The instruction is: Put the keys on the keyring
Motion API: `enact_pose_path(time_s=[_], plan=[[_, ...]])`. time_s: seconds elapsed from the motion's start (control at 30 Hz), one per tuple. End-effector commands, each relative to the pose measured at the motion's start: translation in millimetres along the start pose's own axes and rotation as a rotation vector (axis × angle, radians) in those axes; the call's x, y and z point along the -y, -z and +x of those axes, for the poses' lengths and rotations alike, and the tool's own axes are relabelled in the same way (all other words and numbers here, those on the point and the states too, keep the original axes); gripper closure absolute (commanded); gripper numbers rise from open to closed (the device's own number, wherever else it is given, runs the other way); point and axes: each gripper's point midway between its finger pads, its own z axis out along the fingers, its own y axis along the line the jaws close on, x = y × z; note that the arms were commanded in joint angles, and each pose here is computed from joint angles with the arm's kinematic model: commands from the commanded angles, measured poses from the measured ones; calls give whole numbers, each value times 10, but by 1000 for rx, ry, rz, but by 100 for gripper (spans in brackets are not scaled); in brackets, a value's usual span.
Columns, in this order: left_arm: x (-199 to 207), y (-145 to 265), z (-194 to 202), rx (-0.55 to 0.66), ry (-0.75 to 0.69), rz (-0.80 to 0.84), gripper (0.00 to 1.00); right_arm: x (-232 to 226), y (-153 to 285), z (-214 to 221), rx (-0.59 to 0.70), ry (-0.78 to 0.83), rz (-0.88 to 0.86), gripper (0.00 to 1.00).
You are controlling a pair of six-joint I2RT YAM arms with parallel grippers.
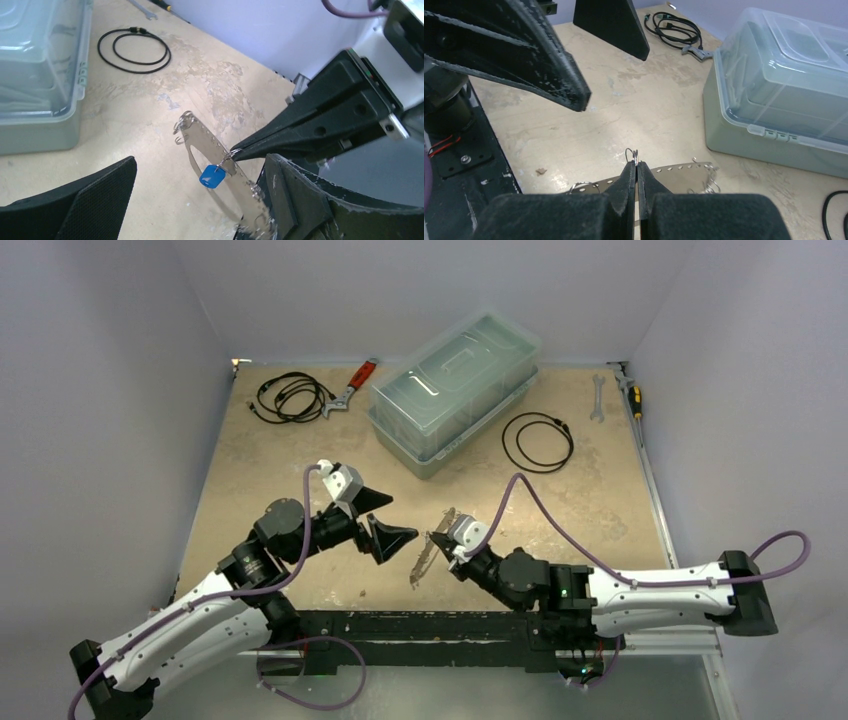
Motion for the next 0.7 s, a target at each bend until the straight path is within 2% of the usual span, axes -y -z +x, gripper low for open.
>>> enact_pose_path(time_s=[0.0,0.1,0.23,0.5,0.67], plan=[[-229,6,-52,37,133,-158,1,134,-74,-262,20,-70,116,100],[-311,48,-55,38,74,-196,1,138,-117,-231,-7,-61,142,100],[-186,28,-11,25,7,-104,4,128,-136,-249,-8,-66,145,100],[135,-157,228,-90,-59,139,15,88,-115,-347,14,-87,107,100],[119,-316,371,-171,-110,183,21,81,-101,-364,11,-92,97,100]])
